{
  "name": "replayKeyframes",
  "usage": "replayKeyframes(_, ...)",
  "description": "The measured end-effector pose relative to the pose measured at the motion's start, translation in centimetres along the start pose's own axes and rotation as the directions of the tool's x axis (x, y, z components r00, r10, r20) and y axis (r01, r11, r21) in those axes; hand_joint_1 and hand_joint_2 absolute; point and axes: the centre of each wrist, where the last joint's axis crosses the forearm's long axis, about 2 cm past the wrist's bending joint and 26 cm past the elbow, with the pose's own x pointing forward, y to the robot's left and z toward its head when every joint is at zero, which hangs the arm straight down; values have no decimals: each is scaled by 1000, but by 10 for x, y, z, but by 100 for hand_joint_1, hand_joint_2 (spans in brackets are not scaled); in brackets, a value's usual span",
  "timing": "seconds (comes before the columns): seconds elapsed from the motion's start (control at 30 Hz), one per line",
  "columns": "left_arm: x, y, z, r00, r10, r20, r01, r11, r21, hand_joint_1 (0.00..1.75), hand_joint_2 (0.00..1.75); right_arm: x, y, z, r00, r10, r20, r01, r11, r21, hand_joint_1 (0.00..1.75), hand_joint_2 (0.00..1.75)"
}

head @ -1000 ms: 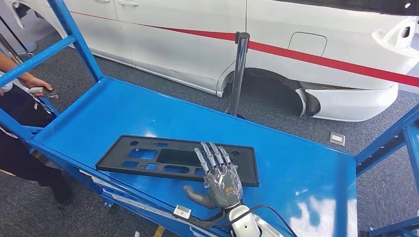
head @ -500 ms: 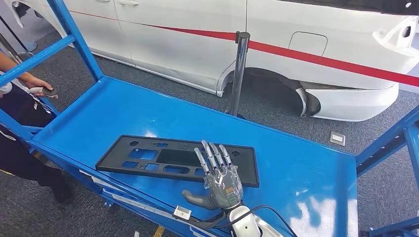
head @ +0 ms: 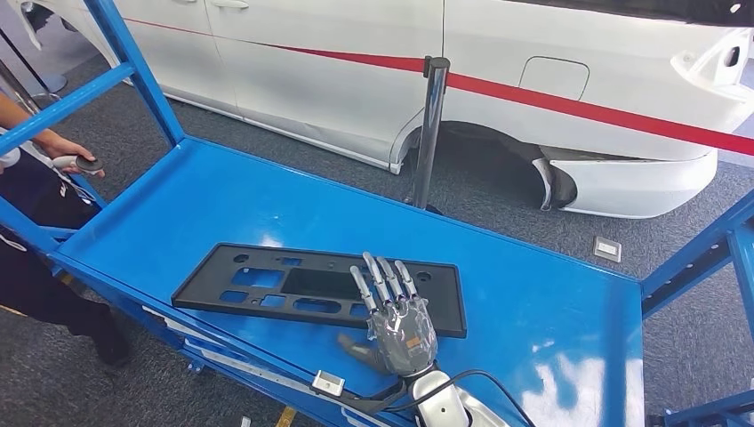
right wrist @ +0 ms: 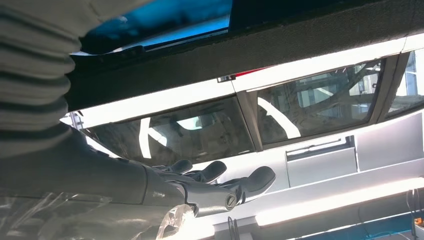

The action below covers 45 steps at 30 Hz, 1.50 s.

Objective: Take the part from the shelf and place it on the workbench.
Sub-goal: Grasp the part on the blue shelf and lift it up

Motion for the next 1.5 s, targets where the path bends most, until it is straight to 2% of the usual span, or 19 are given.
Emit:
replayKeyframes(0.5,0,0,0,1000,6,5,-6,1000,-10,0,0,-2,0,-1,999,10,-36,-10,1000,-3,0,175)
replayKeyframes(0.8,0,-1,0,1000,18,4,-18,1000,-21,0,0,-17,-1,-2,995,66,-76,-63,997,45,2,175)
replayKeyframes(0.83,0,-1,0,1000,20,4,-20,1000,-22,0,0,-18,-1,-1,994,72,-77,-68,996,50,35,175)
replayKeyframes(0.93,0,-1,0,1000,26,3,-26,999,-21,0,0,-22,-2,0,993,84,-79,-80,995,58,164,175)
replayKeyframes(0.97,0,-1,0,1000,27,3,-27,999,-20,0,0,-23,-2,0,993,86,-78,-82,995,59,175,175)
replayKeyframes(1.5,0,-3,0,999,50,15,-50,999,-17,0,0,-26,-3,2,992,92,-85,-88,994,58,175,175)
